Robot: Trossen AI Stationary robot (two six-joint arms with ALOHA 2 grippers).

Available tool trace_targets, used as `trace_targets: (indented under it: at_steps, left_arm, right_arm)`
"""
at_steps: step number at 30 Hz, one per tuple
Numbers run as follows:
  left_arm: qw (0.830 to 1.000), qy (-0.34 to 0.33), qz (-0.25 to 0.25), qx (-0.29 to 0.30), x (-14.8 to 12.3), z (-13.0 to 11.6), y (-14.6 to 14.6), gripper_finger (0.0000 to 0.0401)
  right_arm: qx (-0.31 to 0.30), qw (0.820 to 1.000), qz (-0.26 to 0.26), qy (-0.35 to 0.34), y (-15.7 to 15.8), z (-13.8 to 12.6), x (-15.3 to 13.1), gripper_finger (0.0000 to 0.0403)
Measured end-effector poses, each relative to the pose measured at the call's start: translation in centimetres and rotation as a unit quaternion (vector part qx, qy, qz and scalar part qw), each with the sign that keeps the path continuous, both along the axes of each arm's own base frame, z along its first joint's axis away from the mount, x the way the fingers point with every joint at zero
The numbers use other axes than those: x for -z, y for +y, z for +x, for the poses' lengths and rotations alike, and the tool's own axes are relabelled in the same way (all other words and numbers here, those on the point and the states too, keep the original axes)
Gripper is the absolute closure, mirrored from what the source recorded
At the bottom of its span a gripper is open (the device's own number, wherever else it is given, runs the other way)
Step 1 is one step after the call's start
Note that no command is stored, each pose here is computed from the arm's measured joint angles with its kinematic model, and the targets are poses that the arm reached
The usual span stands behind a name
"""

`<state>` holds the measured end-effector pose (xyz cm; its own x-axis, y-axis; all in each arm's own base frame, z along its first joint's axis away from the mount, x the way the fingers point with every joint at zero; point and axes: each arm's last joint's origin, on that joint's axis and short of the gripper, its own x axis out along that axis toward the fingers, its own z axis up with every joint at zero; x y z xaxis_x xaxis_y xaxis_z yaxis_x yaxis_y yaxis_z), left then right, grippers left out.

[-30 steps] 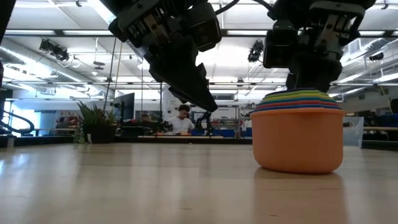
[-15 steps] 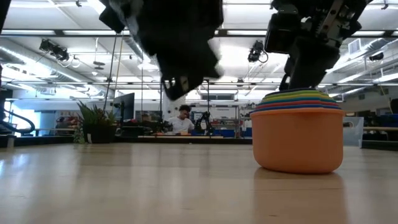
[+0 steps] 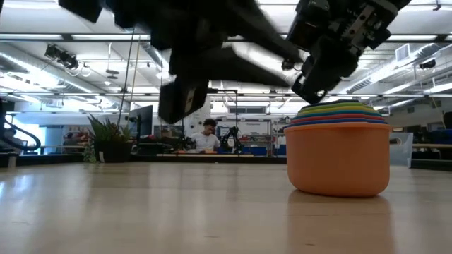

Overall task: Nest measuring cups in basket
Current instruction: Put the stacked measuring cups into the bin

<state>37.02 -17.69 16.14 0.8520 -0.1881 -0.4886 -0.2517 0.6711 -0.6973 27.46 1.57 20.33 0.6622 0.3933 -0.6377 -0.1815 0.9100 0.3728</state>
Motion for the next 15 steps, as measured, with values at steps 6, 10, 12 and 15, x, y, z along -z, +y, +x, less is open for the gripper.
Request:
trace_targets:
  at_steps: [6, 10, 12, 15]
  left_arm:
    - [0.998, 0.017, -0.051, -0.043, 2.1, 0.6, 0.0, 0.0314]
    - [0.996, 0.025, -0.069, -0.056, 3.0, 0.8, 0.1, 0.0314]
    - [0.995, 0.024, -0.076, -0.061, 3.1, 0.9, 0.1, 0.0314]
    - [0.995, 0.028, -0.075, -0.065, 3.2, 0.9, 0.3, 0.0314]
  right_arm:
    - [-0.002, 0.999, -0.029, -0.031, -1.3, 0.5, -0.9, 0.0402]
    - [-0.001, 0.999, -0.035, -0.035, -1.8, 0.5, -0.9, 0.0402]
    - [-0.004, 0.998, -0.040, -0.038, -2.0, 0.5, -0.9, 0.0402]
    - [-0.011, 0.998, -0.051, -0.043, -2.2, 0.7, -0.7, 0.0402]
